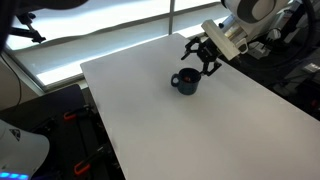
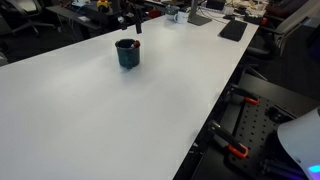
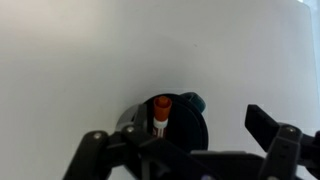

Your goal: Put the marker on the table

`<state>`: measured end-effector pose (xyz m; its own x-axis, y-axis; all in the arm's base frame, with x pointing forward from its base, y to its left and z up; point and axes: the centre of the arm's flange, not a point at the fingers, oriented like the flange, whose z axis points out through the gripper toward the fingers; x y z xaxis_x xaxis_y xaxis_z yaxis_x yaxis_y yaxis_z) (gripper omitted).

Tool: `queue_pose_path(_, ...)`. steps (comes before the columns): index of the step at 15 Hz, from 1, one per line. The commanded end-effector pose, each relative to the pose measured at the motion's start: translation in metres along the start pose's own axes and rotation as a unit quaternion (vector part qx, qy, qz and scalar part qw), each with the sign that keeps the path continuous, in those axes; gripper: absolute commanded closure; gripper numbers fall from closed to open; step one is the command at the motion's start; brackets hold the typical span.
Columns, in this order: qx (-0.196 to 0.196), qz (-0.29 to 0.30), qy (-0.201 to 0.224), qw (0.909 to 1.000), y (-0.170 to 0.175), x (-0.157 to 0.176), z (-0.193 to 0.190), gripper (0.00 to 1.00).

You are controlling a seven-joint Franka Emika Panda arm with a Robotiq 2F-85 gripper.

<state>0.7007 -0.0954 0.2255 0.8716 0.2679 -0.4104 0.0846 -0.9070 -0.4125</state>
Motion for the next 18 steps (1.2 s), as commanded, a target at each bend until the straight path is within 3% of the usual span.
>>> queue_pose_path(1, 0.0, 0.0, 0.0, 1.0, 0.0, 0.0, 0.0, 0.0)
queue_pose_path(12, 0.001, -0.023, 0.006, 0.9997, 0.018, 0.014, 0.013, 0.0)
queue_pose_path(18, 0.007, -0.007, -0.007, 0.9999, 0.018, 0.008, 0.022, 0.0)
